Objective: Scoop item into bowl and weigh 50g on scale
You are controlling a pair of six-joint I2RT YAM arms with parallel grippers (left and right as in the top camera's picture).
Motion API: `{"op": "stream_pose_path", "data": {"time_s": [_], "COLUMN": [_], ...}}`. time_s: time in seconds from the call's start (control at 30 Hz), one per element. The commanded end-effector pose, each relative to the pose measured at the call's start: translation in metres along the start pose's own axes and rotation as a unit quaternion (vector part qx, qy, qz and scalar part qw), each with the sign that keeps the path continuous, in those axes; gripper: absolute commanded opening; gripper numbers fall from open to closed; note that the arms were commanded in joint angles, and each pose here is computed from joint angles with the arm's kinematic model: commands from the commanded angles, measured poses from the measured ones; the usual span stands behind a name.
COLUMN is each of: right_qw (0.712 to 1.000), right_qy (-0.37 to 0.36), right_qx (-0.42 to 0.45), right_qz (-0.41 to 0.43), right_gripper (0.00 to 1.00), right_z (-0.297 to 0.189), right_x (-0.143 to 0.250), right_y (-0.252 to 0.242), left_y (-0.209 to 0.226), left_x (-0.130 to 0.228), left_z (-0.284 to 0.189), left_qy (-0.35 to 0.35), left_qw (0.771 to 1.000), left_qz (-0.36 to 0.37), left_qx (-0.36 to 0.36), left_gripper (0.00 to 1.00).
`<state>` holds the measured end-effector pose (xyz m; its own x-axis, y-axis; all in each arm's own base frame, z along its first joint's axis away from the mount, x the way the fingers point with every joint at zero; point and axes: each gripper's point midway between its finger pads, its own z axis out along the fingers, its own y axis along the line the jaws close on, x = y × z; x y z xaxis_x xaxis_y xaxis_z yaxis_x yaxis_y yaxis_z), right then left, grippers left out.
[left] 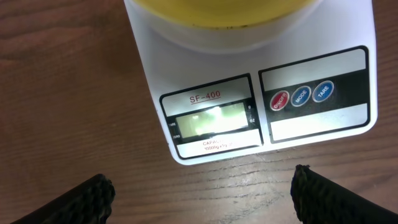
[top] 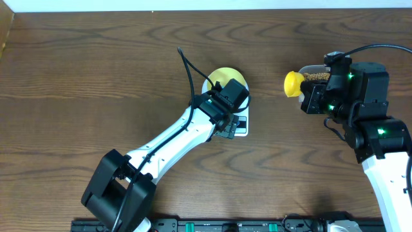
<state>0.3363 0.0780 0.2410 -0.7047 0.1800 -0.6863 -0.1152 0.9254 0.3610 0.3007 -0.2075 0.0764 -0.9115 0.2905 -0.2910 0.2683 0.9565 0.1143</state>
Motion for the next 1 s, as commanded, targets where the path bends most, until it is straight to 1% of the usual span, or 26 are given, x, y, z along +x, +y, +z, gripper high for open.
{"op": "stream_pose_path", "data": {"time_s": [0.0,0.6,0.97], "right_qw": [1.000,1.000,1.000], "right_qy": [-0.014,-0.014,-0.013], "right_qx": [0.003,0.003,0.003], "right_qz": [-0.008,-0.009,-0.012], "right_gripper": [0.01,0.01,0.01], "right_z": [-0.005,-0.005,-0.005], "right_x": [-0.010,-0.009,-0.009], "right_y": [0.001,0.001,0.001], "left_y": [0.003,-0.001,-0.003], "left_x": [-0.003,-0.012,-0.003], "left_z": [0.002,0.005,0.026], "left_qy": [-0.008,-0.024,0.004], "left_qw": [1.000,1.000,1.000], "left_qz": [-0.008,-0.019,-0.011], "left_qx": [-0.011,-0.004,-0.016], "left_gripper": [0.93,0.93,0.93]}}
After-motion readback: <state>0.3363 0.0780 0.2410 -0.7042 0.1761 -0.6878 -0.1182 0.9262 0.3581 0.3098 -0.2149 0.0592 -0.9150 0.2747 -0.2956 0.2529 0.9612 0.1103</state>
